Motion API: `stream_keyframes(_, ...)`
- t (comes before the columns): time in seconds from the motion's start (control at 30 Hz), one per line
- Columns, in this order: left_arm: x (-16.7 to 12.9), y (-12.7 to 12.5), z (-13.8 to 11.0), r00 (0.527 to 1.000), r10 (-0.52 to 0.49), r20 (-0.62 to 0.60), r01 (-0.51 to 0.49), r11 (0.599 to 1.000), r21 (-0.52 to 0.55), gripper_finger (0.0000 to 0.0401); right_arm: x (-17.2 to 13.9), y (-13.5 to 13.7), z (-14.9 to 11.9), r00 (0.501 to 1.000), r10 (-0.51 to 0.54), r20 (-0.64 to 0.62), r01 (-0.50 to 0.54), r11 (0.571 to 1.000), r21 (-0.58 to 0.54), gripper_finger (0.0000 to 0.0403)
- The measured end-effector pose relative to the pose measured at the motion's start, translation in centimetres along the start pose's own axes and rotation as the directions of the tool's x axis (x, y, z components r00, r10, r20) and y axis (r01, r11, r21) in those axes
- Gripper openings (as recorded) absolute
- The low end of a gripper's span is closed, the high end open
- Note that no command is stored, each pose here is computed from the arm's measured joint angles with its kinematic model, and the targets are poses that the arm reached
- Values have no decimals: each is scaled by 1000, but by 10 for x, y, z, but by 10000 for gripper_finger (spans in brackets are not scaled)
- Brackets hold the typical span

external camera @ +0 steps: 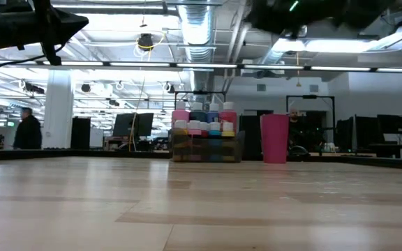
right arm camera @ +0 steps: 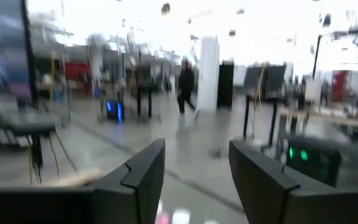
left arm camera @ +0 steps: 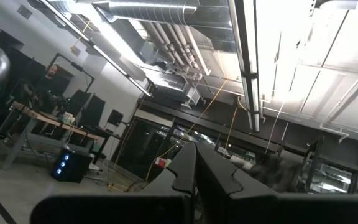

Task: Pick & Place Paint Supplies
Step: Return to Home Position

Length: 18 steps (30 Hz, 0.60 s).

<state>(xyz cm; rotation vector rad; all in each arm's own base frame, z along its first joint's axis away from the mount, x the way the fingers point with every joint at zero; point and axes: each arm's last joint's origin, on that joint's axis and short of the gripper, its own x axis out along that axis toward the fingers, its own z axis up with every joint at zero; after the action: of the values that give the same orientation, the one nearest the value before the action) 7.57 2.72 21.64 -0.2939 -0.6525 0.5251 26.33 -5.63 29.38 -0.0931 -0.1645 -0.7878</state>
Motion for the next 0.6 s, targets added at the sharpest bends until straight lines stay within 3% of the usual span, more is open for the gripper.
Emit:
stream_keyframes(0.13, 0, 0, 0, 1000, 0, 0, 0, 1000, 0, 2, -43, -27, 54, 997, 38, 66, -43, 997, 68, 156)
stream_keyframes(0.27, 0, 0, 0, 1000, 0, 0, 0, 1000, 0, 2, -87, -51, 72, 991, 131, -11, -128, 985, 119, 115)
stream_keyframes(0.37, 0, 0, -1, 1000, 1, -5, -1, 1000, 2, 2, -110, -59, 62, 974, 219, -60, -210, 969, 134, 71)
stream_keyframes(0.5, 1, 0, -3, 1000, 6, -24, -6, 1000, 11, 2, -133, -61, 28, 954, 294, -58, -283, 947, 150, 12)
stream_keyframes(0.6, 3, 0, -6, 999, 11, -44, -10, 1000, 20, 2, -148, -67, 3, 951, 309, 2, -302, 927, 223, 11)
